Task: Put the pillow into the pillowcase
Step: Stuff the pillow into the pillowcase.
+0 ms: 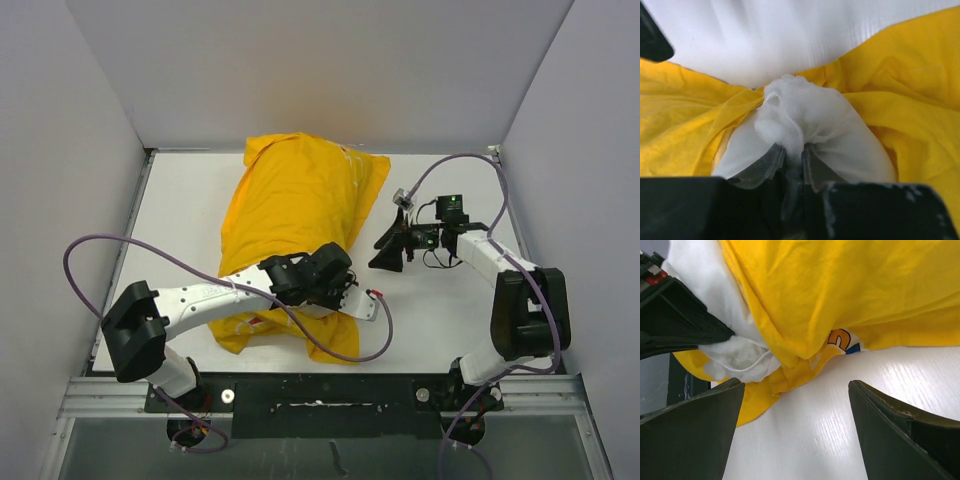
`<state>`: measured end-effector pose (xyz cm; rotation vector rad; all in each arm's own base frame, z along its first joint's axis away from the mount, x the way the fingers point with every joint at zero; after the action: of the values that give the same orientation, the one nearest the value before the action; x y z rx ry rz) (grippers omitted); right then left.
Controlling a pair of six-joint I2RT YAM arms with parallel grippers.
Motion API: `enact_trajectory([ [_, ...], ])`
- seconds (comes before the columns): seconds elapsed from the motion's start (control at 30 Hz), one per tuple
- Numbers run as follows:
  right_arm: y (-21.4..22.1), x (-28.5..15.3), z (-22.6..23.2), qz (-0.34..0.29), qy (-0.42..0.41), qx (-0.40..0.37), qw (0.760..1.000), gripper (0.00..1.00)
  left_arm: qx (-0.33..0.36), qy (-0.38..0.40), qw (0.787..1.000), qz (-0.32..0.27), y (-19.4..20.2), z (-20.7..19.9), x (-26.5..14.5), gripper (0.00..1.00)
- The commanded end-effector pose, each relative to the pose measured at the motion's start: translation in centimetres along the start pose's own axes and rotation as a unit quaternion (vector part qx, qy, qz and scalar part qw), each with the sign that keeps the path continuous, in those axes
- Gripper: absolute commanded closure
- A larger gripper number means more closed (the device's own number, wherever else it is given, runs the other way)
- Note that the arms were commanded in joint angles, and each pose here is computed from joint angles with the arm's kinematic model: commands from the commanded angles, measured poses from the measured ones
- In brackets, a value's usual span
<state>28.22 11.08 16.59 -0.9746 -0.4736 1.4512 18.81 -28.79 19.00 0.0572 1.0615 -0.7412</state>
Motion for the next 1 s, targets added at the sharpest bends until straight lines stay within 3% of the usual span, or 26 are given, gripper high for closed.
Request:
enact_trajectory([
  [0.0,0.5,1.1,-1.2,0.004,0.021,0.060,0.998,0.12,-0.099,-0.038,0.994,0.006,1.4,1.7,-2.3,0.96],
  [0.13,1.8,2.8,-1.6,0.031,0.011,0.122,0.992,0.14,-0.172,-0.042,0.984,-0.024,2.3,1.2,-3.5,1.00],
  [0.43,5.3,7.5,-2.1,0.075,-0.019,0.228,0.971,0.13,-0.220,-0.091,0.969,-0.071,3.0,2.0,-6.2,1.00],
  [0.77,7.6,11.2,-1.2,0.127,-0.038,0.258,0.957,0.13,-0.253,-0.132,0.951,-0.119,3.9,3.5,-7.8,1.00],
  [0.97,9.4,13.3,-1.0,0.166,-0.061,0.291,0.940,0.19,-0.271,-0.138,0.942,-0.140,4.5,4.3,-8.4,1.00],
])
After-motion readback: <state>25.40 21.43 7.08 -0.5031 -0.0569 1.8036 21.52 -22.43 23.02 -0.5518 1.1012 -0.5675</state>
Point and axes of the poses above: each gripper's point midway between its finger pads, its own x axis out along the fingers, its own z axis along the line the jaws close on, y = z × x, the point moved 8 cm from there along -x, back along the fingers, and after that the axes turned 8 degrees about x, right-handed, at the moved point
